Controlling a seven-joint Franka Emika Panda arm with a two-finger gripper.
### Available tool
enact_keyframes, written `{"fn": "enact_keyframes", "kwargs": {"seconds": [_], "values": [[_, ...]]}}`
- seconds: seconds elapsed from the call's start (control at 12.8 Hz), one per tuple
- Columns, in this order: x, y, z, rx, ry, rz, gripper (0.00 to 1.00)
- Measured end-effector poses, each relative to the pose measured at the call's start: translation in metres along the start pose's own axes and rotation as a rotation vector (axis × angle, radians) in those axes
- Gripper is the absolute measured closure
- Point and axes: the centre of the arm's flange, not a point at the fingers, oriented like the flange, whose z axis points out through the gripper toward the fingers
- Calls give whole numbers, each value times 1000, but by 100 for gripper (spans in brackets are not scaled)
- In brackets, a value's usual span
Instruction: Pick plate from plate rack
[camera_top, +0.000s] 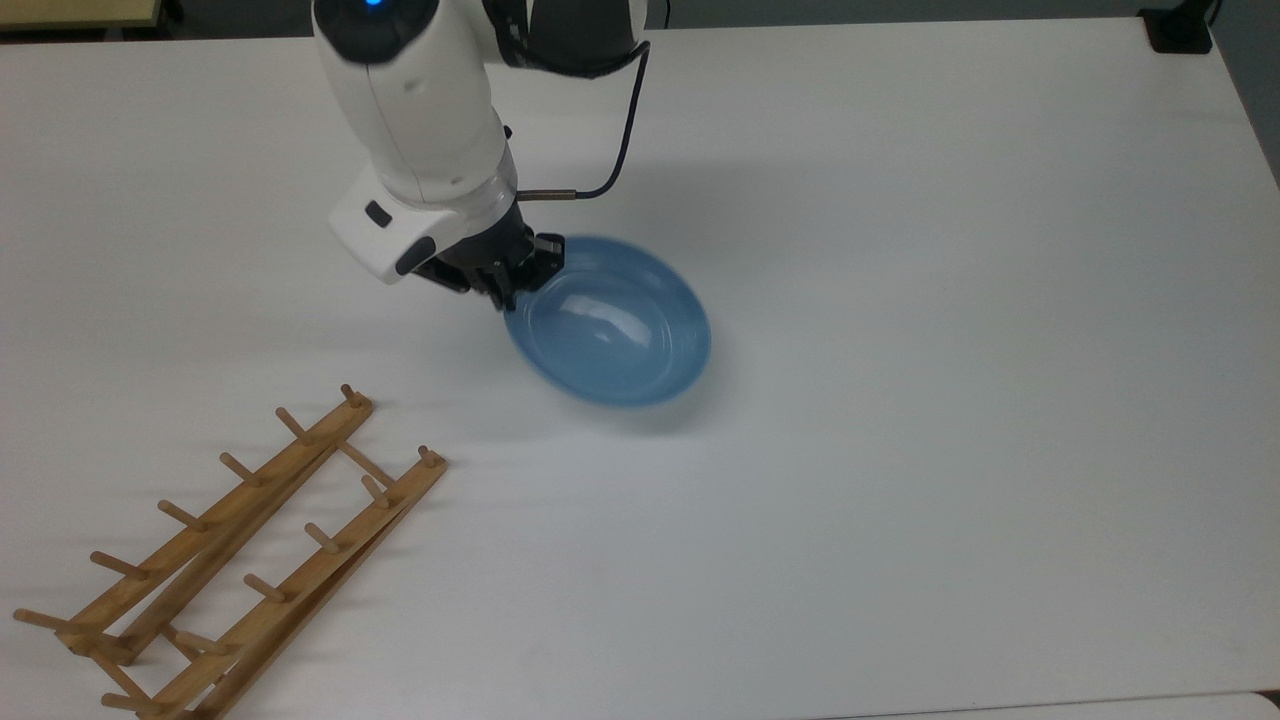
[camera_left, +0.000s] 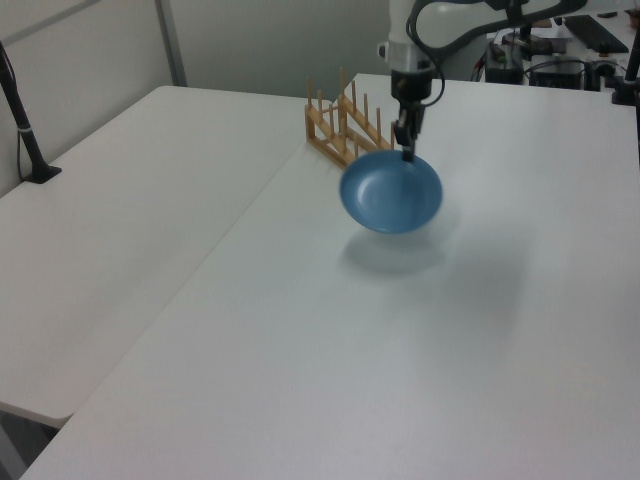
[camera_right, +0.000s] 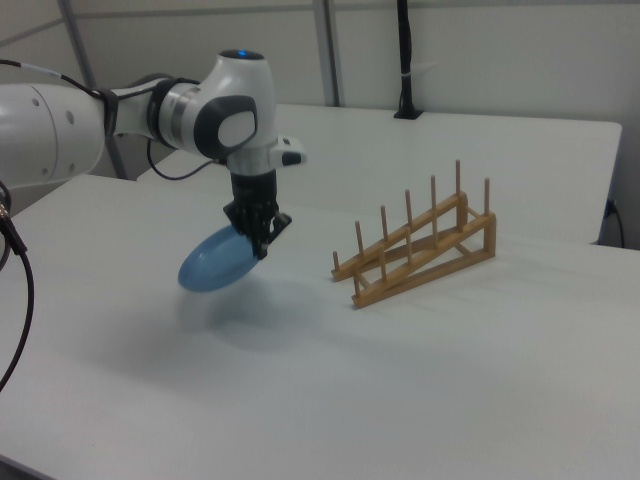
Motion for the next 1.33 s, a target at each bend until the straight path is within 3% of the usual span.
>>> {"fn": "enact_keyframes", "kwargs": {"seconds": [0.23,0.47,0.7,0.86,1.01,1.25,1.33], "values": [[-20,18,34,25,-153,-16,95],[-27,33,65,33,-213,-17,95],[-27,46,96,4,-271,-68,93],[-29,53,112,-19,-305,-99,81],[-32,57,121,-29,-327,-109,77],[-31,56,113,-31,-313,-109,48],[-30,55,91,-34,-276,-102,32]]}}
